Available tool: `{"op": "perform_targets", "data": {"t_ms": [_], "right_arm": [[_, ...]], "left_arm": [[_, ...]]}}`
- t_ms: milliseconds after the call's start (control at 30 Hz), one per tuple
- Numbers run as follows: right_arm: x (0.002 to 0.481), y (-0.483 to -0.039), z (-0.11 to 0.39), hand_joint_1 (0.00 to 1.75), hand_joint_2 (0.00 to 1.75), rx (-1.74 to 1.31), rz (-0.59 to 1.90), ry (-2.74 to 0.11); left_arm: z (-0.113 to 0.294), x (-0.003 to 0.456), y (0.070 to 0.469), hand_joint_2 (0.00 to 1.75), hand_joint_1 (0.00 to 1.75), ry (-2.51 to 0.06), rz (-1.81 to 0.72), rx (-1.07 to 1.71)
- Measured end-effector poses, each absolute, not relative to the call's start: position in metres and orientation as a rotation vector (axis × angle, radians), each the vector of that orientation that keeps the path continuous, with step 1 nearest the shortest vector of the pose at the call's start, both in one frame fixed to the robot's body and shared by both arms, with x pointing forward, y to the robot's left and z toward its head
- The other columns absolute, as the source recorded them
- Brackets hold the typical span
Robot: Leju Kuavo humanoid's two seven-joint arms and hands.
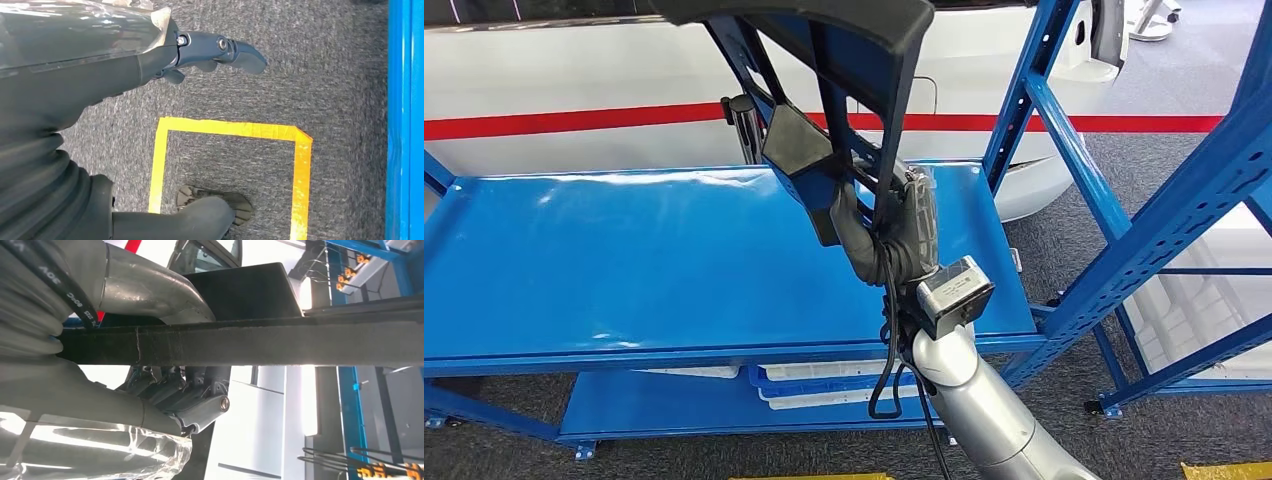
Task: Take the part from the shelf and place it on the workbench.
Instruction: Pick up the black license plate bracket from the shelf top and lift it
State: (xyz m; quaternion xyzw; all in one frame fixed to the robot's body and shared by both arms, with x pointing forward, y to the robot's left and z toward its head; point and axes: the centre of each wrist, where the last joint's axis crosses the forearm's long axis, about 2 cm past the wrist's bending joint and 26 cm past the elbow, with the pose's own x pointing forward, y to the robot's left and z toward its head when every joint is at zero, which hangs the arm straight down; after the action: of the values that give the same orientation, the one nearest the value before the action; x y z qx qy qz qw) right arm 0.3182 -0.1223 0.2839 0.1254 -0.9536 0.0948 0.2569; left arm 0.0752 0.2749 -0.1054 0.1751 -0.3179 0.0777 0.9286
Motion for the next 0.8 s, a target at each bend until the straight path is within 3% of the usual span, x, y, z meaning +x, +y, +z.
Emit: {"op": "perform_targets", "data": {"t_ms": [800], "right_arm": [[0.3186,-0.1260,0.2776,1.75,1.75,0.326,0.293,-2.570]], "left_arm": [[-0.1038,0.0835,0.2743,1.75,0.00,-0.672,0.154,0.351]]}}
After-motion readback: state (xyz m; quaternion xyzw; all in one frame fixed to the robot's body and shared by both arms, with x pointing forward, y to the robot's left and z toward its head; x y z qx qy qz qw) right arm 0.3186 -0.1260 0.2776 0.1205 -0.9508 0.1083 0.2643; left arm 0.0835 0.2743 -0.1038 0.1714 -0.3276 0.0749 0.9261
